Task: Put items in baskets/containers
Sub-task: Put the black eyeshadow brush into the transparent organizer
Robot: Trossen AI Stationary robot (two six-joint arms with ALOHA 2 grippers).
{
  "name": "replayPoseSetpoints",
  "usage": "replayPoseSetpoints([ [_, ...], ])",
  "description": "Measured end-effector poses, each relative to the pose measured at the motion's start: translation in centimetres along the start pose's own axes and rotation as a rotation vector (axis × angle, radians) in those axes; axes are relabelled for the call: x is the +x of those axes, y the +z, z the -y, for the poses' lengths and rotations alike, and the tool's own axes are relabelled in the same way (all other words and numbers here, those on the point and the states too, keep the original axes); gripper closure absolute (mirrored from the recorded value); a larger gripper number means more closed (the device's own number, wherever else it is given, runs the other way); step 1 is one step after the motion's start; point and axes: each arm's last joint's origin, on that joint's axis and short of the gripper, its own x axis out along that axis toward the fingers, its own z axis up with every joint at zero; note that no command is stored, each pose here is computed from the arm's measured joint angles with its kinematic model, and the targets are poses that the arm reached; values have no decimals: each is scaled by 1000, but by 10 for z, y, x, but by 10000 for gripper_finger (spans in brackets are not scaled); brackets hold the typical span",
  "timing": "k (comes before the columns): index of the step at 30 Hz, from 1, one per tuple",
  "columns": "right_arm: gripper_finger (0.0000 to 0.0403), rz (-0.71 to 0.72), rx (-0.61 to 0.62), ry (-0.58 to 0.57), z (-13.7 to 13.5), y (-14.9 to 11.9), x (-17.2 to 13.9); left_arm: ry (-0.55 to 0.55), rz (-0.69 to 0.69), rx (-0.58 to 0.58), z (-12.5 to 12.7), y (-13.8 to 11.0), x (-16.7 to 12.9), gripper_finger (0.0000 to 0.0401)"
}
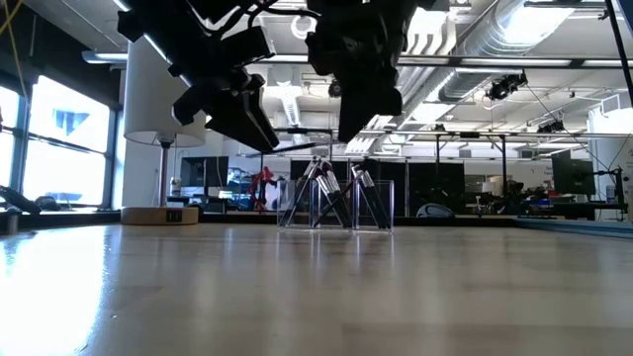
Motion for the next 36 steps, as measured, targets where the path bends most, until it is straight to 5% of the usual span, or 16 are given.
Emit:
replayPoseSetpoints([
  [16,403,50,-12,22,-2,5,0,0,-2,1,0,0,0,314],
  [26,403,74,-13,32,-3,7,-1,-23,-31,1,3,-3,5,390],
  [36,403,99,-14,43,-4,10,-2,-48,-51,-42,4,-6,4,394],
])
